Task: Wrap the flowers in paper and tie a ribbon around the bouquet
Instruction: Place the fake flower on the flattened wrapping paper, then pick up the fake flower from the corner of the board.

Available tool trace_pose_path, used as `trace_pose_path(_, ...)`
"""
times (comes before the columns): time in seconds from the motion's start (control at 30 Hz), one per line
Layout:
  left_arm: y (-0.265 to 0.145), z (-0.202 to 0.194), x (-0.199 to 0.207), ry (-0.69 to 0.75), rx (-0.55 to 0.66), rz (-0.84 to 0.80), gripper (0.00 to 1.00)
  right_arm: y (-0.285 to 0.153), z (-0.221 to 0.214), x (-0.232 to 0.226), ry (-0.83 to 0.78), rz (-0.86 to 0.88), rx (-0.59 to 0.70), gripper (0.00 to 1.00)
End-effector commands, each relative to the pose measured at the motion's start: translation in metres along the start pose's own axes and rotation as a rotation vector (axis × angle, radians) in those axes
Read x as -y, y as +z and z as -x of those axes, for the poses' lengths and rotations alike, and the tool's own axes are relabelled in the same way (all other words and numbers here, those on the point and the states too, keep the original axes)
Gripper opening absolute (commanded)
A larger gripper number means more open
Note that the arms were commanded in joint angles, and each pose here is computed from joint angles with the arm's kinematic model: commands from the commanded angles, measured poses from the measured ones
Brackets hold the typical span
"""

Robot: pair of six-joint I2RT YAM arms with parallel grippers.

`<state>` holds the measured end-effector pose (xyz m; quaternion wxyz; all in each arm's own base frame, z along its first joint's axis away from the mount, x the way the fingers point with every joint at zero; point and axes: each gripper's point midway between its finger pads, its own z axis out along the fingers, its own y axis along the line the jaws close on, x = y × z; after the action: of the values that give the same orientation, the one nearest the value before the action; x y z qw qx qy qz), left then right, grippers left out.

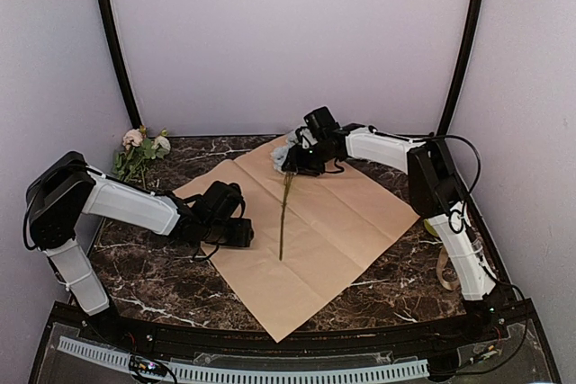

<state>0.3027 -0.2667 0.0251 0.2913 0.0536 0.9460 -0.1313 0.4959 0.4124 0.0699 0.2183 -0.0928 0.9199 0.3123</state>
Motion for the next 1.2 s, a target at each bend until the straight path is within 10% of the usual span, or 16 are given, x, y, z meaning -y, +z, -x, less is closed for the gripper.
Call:
trace_pose_path(0.0,-0.010,0.005,0.008,0.014,0.008,-0.045,0.60,-0.031,0.030,0.000,-0.057,-0.094,0.097,0.53)
trace_pose_path(0.3,-0.054,0.081,0.007,0.048,0.139,-0.098,0.75,-0.120,0.042,-0.023,-0.219,-0.198,0.204,0.62)
trace_pose_path(0.63,-0.132,0.173,-0.211,-0.236,0.225,0.195,0.85,-0.167,-0.009,-0.042,-0.305,-0.117,0.165,0.60)
trace_pose_path(1.17,-0.097,0.123,-0.404,-0.257,-0.212,0.722,0.68,-0.151,-0.058,-0.030,-0.378,-0.112,0.016,0.60)
